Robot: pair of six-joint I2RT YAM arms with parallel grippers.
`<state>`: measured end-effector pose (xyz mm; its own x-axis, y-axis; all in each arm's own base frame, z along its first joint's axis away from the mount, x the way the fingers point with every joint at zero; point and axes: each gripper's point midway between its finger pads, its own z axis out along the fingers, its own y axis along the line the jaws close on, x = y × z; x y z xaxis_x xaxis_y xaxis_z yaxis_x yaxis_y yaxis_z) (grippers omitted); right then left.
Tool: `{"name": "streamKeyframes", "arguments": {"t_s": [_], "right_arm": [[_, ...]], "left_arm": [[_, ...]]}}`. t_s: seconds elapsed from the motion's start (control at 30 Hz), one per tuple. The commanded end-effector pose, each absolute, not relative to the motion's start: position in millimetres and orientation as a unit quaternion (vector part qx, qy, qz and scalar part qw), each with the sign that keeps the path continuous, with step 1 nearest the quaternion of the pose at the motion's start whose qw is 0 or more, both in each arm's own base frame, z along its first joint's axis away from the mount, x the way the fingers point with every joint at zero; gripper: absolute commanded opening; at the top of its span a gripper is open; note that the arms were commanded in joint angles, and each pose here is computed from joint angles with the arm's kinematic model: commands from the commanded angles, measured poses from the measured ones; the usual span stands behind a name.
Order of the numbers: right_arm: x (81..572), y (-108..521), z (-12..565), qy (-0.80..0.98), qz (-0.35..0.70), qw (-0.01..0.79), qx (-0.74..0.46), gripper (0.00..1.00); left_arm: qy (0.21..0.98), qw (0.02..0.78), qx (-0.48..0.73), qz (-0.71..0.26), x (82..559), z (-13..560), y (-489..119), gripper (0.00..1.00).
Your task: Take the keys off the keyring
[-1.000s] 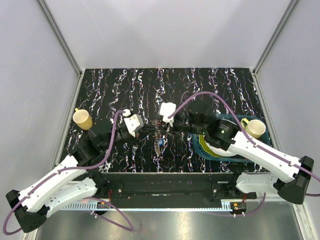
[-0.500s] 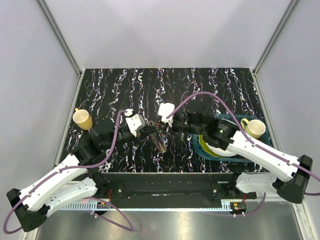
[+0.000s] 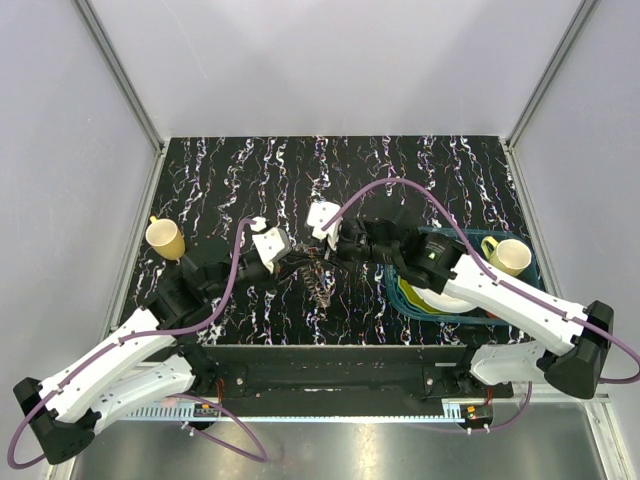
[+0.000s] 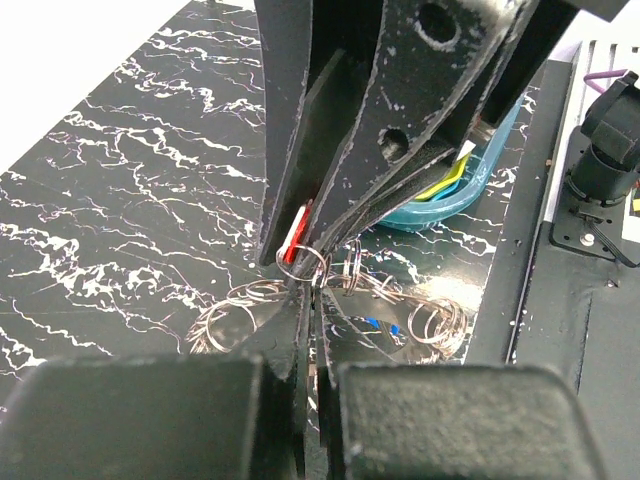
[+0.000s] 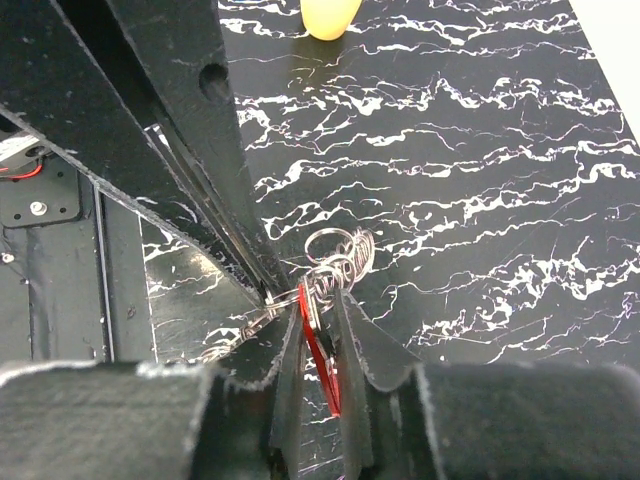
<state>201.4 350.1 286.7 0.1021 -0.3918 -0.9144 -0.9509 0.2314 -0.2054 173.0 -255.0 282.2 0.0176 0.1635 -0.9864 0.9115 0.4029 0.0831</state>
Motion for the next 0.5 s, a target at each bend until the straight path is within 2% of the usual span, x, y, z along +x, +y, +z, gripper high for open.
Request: {"name": "streamKeyframes", "arguments": {"t_s": [0.0, 0.3, 0.33, 0.4, 0.43, 0.47], "right_arm": [[194, 376, 330, 0.565, 0.330, 0.534, -0.535, 0.24], [189, 369, 328, 0.550, 0.320, 0.540, -0.551, 0.34], [189, 368, 326, 0.548, 0.317, 0.539, -0.554, 0.31], [185, 365, 326, 0.540, 0.316, 0.538, -0.565, 0.18], [185, 365, 326, 0.540, 0.315, 0.538, -0.565, 0.06], [186, 366, 325, 0.543, 0.314, 0.536, -0.565, 0.02]], "left_arm": [[0.552, 0.597, 0.444, -0.376, 159, 318, -269, 0.00], [0.551, 0.599, 0.444, -0.376, 159, 317, -268, 0.00], [0.551, 0.598, 0.444, -0.376, 159, 315, -268, 0.00], [0.551, 0.598, 0.445, -0.376, 158, 316, -268, 0.00], [0.551, 0.598, 0.445, -0.376, 159, 316, -268, 0.00], [0.550, 0.597, 0.445, -0.378, 158, 316, -269, 0.00]]}}
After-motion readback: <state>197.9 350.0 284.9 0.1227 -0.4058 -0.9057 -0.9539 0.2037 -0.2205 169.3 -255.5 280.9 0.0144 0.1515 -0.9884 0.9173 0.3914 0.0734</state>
